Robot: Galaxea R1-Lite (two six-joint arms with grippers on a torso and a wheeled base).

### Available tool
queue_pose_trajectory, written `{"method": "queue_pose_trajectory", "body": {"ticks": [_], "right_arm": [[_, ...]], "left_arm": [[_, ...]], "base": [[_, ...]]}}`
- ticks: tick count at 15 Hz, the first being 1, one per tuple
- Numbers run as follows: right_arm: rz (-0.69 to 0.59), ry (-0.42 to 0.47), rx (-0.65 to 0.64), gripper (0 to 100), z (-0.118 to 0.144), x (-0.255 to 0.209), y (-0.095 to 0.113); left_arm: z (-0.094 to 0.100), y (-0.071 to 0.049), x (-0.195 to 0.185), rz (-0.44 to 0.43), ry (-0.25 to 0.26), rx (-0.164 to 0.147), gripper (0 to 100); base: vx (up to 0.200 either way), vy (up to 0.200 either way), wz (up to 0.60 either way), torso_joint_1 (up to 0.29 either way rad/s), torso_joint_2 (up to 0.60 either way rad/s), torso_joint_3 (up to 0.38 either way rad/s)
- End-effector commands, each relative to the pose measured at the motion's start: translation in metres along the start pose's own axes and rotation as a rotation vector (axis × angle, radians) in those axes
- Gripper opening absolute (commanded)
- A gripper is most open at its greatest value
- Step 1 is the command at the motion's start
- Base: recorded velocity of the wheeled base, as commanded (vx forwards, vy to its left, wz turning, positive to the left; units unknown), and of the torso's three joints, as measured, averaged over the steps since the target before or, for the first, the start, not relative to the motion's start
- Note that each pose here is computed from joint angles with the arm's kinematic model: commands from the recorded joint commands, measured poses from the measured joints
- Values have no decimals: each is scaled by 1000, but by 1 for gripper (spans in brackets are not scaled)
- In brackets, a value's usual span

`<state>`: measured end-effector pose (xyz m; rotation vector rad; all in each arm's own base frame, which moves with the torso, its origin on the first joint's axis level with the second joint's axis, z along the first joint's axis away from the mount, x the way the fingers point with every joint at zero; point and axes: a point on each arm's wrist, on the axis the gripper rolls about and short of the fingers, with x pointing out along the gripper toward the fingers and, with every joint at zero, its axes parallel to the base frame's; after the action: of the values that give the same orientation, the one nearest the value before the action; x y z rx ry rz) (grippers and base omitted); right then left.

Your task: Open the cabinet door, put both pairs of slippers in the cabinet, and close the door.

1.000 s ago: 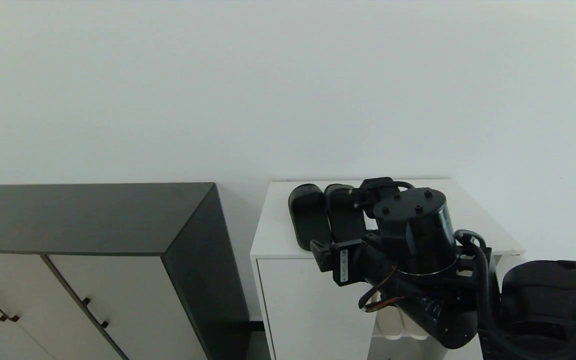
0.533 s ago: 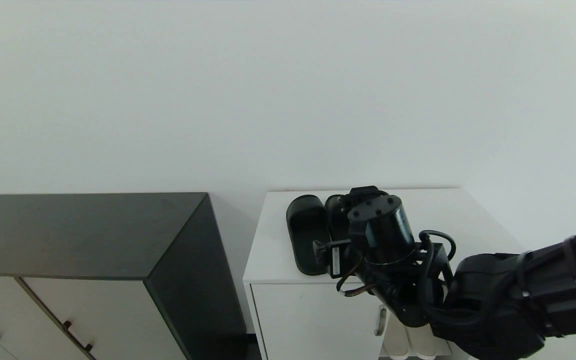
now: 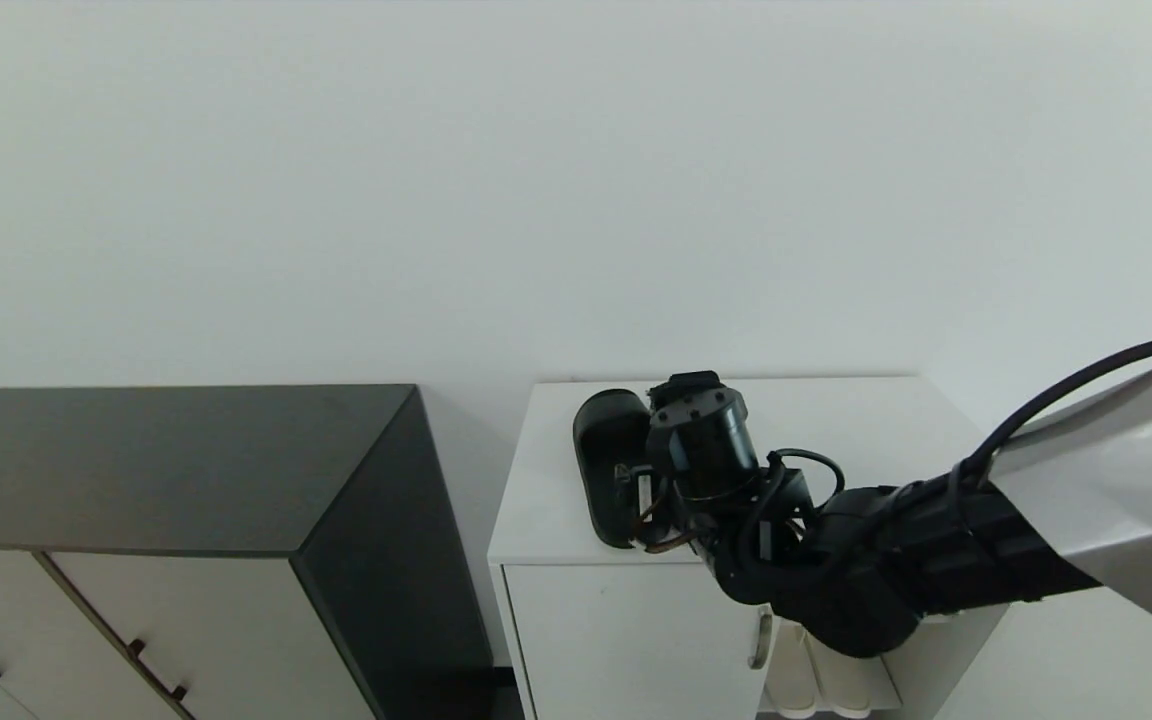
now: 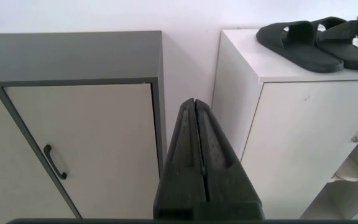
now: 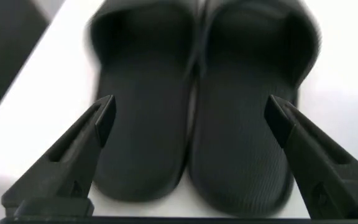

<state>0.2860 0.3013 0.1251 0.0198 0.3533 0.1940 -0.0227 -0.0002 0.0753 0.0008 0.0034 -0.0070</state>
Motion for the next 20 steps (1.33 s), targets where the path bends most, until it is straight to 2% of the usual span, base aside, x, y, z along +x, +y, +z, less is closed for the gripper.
{"method": "queue_pose_trajectory", "body": {"ticks": [1, 7, 11, 12, 17, 20], "right_arm": [[-29, 5, -12, 100, -8, 28, 1], [-65, -31, 7, 100, -9, 76, 3], [-79, -52, 27, 100, -6, 90, 1], [-80, -58, 32, 0, -4, 91, 1], [-118, -94, 57, 0, 7, 83, 0], [-72, -79, 72, 0, 20, 33, -4]], "left_arm": [[0, 0, 0, 1, 0, 1, 0], [0, 0, 0, 1, 0, -1, 0], [0, 0, 0, 1, 0, 1, 0], [0, 0, 0, 2, 0, 1, 0], [0, 0, 0, 2, 0, 1, 0], [0, 0, 0, 2, 0, 1, 0]], "base": [[0, 0, 0, 0, 0, 0], [0, 0, 0, 0, 0, 0], [0, 0, 0, 0, 0, 0], [0, 0, 0, 0, 0, 0], [0, 0, 0, 0, 0, 0], [0, 0, 0, 0, 0, 0]]}}
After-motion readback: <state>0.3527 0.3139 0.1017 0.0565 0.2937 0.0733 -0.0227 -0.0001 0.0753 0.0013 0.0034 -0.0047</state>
